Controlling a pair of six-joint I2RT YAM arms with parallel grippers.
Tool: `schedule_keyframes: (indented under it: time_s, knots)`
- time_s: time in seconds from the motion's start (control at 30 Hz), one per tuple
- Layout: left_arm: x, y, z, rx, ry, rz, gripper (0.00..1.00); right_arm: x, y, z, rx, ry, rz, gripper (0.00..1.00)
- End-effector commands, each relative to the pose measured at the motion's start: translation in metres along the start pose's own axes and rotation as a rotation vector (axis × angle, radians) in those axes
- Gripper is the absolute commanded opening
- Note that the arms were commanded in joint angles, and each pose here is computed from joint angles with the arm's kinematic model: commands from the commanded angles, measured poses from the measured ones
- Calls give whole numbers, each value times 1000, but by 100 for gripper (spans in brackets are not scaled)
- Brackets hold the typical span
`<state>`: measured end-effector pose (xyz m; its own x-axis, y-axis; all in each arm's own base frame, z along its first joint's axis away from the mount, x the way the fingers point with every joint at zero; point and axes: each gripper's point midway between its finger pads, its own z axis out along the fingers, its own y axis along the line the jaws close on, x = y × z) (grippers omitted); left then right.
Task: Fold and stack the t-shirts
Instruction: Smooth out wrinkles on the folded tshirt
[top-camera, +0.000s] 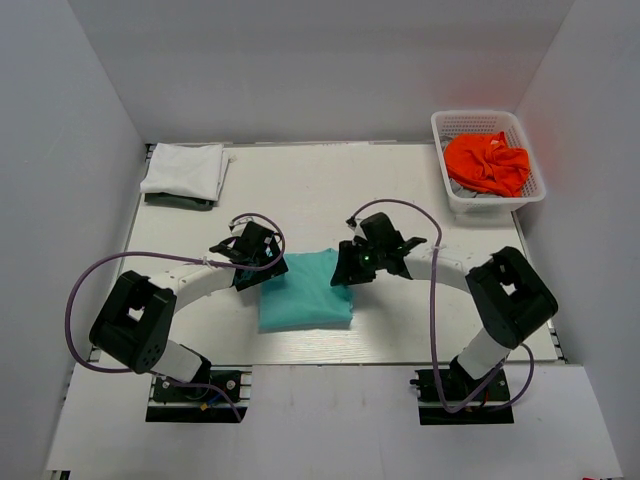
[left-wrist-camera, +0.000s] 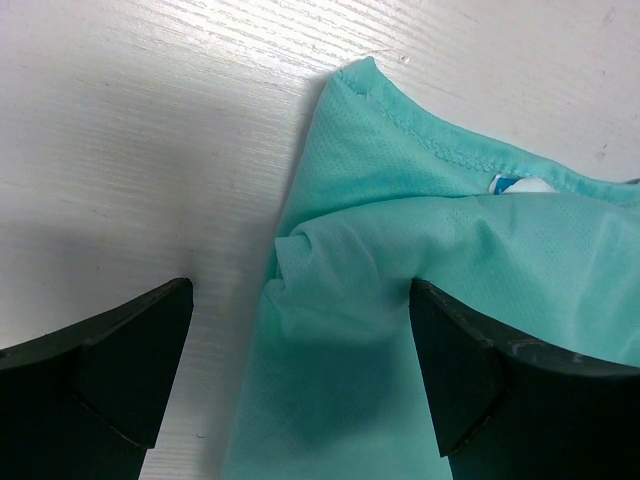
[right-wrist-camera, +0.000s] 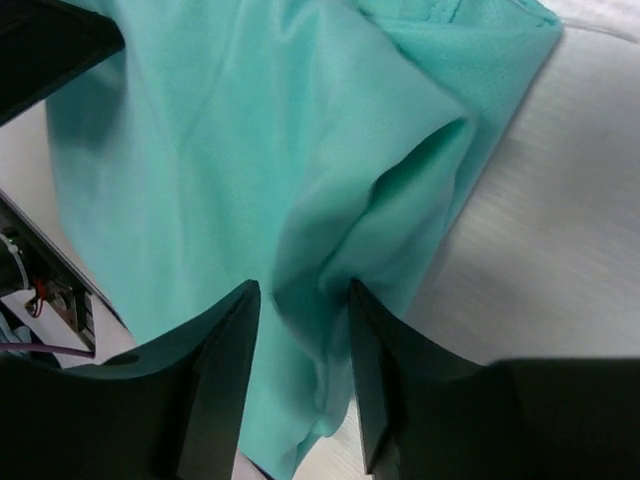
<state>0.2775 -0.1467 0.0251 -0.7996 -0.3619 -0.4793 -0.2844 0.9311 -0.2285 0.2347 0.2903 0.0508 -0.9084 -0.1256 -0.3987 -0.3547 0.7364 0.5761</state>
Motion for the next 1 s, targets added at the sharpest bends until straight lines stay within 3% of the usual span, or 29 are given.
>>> schedule_keyframes:
  time_s: [0.0,0.07,0.1,0.17,0.57,0.97]
  knots:
    - [10,12,1,-55,36,8,100,1,1,5,31,14,2,45]
    - [9,13,1,-61,29,8,100,-2,7,7,19,8,-6,32]
    - [6,10,0,-54,23,6,100,-3,9,6,14,9,-8,17]
    - [6,10,0,-54,23,6,100,-11,19,3,-14,-8,-9,1]
    - [13,24,-1,-107,21,-79,100,-55,67,-38,-148,-205,11,0]
    - [20,33,-4,-136,31,-117,100,-24,67,-30,-393,-217,168,0]
